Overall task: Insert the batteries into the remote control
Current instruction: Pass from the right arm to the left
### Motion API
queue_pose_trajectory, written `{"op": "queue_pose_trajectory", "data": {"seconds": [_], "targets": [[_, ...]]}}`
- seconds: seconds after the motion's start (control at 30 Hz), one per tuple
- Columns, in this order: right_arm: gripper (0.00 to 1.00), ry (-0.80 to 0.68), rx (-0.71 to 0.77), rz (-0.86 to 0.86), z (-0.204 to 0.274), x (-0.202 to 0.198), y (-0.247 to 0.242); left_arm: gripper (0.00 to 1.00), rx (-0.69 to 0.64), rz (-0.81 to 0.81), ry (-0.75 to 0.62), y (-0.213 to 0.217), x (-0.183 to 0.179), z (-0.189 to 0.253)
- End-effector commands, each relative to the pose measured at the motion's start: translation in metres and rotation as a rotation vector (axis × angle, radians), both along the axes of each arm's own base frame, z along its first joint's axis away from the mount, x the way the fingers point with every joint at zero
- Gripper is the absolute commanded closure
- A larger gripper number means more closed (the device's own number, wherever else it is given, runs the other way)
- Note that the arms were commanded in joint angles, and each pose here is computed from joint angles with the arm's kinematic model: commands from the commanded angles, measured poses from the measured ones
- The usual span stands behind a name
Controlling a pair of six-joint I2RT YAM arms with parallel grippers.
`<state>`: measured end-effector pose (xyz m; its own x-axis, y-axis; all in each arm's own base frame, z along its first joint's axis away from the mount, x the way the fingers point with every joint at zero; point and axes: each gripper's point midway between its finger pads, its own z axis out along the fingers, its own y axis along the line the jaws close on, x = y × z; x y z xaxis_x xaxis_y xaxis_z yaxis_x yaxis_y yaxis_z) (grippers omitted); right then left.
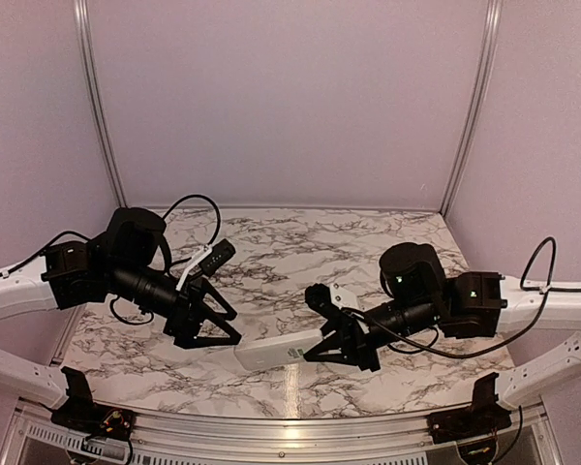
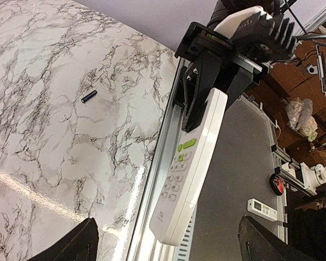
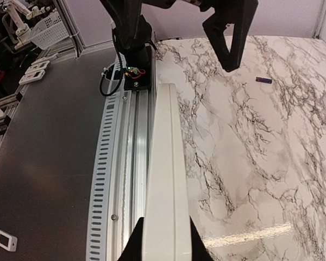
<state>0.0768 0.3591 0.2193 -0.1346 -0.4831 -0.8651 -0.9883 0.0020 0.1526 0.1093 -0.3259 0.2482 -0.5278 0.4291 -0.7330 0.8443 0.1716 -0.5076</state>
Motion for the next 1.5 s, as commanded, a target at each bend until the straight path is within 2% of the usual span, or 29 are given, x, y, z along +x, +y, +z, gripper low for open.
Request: {"op": "queue_pose_trajectory", "data": {"seconds": [0.0,0.2,0.33,0.53,0.83,1.13,1.2,1.23,1.3,1.37,1.47], "targets": [[1.0,0.147,0.108,0.02,0.03,-0.002,0.0,0.09,0.067,0.007,-0.121,0.004,0.002,-0.021],[1.0,0.241,0.134,0.053,0.029,-0.004,-0.002,0.11,0.09,-0.104,-0.125,-0.01,-0.018,-0.036],[1.0,0.266,0.131,0.091,0.029,-0.009,0.001,0.18,0.105,-0.174,-0.125,-0.022,-0.027,-0.043],[1.0,0.29,0.115,0.142,0.025,-0.015,0.004,0.39,0.067,-0.257,-0.086,-0.038,-0.04,-0.037],[1.0,0.272,0.106,0.152,0.025,-0.015,0.003,0.68,0.006,-0.279,-0.049,-0.043,-0.046,-0.026],[0.99,0.252,0.148,0.108,0.041,-0.001,-0.005,0.83,0.001,-0.259,-0.045,-0.04,-0.045,-0.026],[0.85,0.245,0.179,0.089,0.049,0.005,-0.008,0.86,-0.025,-0.248,-0.041,-0.043,-0.042,-0.022],[0.72,0.253,0.196,0.075,0.053,0.008,-0.009,0.88,-0.042,-0.242,-0.036,-0.044,-0.042,-0.019],[0.58,0.256,0.244,0.051,0.063,0.016,-0.011,0.93,-0.077,-0.215,-0.042,-0.047,-0.036,-0.012],[0.34,0.256,0.29,0.02,0.072,0.026,-0.014,0.96,-0.115,-0.194,-0.041,-0.049,-0.031,-0.005],[0.12,0.256,0.339,-0.048,0.077,0.04,-0.019,0.98,-0.186,-0.151,-0.056,-0.052,-0.019,0.01]]}}
